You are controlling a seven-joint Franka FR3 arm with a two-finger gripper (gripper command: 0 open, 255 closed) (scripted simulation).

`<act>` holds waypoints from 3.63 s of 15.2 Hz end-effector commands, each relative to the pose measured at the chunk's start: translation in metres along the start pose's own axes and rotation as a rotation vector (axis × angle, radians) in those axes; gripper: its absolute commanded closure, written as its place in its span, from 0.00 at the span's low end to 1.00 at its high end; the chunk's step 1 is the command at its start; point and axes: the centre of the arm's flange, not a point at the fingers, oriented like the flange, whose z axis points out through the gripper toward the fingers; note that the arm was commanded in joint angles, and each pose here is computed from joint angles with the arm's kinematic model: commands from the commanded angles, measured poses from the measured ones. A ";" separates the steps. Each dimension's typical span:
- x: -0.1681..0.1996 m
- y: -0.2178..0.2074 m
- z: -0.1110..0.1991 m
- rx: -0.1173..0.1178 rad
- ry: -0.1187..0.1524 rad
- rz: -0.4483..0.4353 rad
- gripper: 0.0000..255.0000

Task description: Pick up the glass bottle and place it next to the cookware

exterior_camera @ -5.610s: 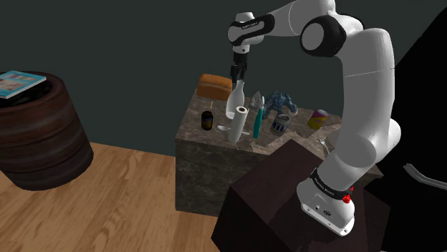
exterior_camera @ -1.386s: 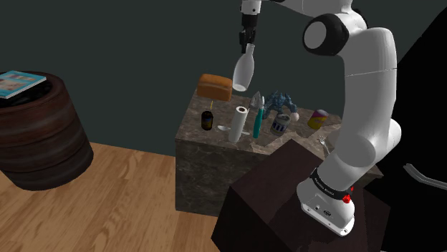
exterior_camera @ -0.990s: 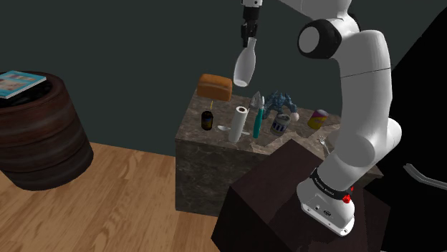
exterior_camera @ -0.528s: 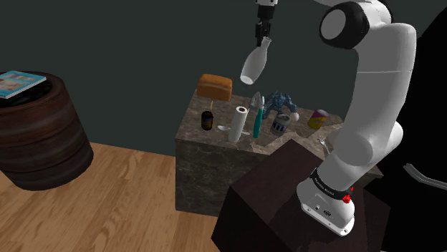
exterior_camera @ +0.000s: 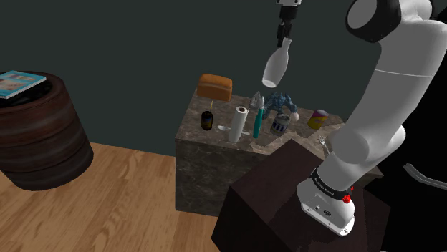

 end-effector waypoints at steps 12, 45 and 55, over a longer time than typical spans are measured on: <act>-0.153 0.079 0.001 0.000 0.001 -0.001 1.00; -0.303 0.160 0.100 0.000 0.001 -0.001 1.00; -0.295 0.159 0.152 0.000 0.001 -0.001 1.00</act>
